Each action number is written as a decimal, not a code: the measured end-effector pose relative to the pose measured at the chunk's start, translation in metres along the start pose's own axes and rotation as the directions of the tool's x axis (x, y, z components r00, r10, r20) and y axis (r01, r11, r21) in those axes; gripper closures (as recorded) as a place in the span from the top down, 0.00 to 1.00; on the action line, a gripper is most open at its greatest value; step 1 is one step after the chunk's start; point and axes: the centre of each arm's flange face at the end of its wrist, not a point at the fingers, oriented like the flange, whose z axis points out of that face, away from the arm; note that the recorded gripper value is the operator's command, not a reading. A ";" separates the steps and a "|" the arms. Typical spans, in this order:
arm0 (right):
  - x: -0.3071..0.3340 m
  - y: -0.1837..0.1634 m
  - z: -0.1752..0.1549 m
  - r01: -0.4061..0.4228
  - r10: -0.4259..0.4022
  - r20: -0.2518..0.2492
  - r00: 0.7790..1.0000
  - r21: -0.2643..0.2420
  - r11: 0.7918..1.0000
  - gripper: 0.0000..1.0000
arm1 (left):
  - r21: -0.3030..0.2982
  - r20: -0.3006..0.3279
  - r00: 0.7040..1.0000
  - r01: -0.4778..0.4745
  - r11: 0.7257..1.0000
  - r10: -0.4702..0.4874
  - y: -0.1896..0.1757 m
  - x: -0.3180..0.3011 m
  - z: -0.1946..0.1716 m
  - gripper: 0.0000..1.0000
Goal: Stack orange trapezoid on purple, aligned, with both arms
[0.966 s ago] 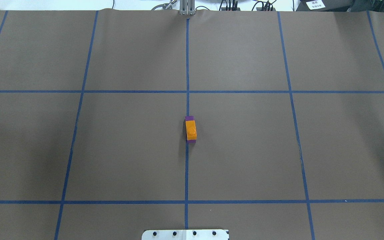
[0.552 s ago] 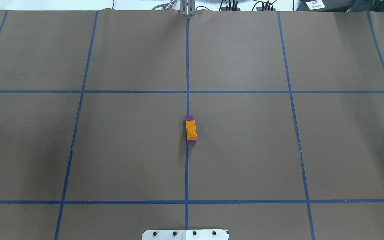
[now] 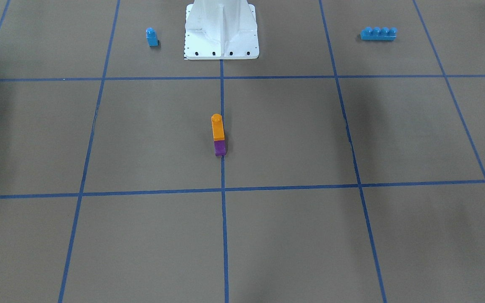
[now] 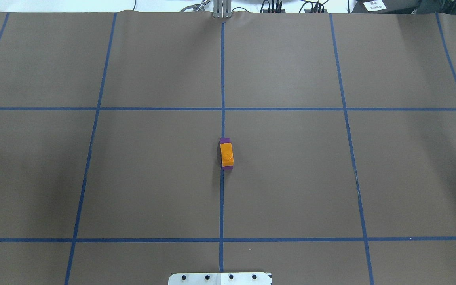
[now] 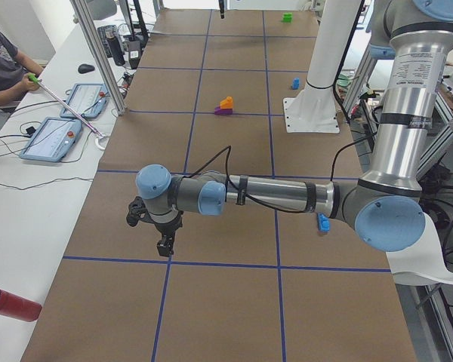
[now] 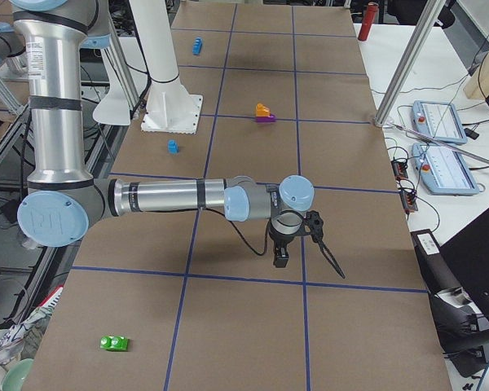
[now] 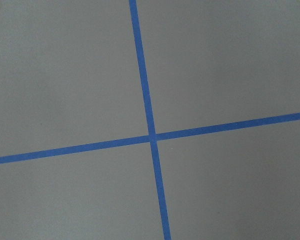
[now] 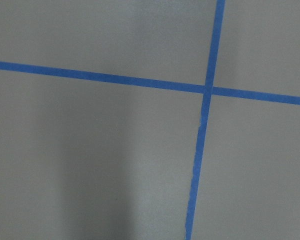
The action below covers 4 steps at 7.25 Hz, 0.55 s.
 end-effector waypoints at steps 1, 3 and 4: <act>0.002 0.000 0.002 -0.004 0.004 -0.002 1.000 -0.003 1.000 1.00 | 0.001 -0.002 1.000 -0.002 1.000 0.002 -0.001 0.002 0.000 1.00; 0.004 0.002 0.006 -0.008 0.008 -0.003 1.000 -0.007 1.000 1.00 | 0.001 -0.002 1.000 -0.006 1.000 0.006 -0.002 0.004 0.000 1.00; 0.005 0.003 0.006 -0.011 0.011 -0.003 1.000 -0.009 1.000 1.00 | -0.001 -0.001 1.000 -0.005 1.000 0.005 0.000 0.004 0.001 1.00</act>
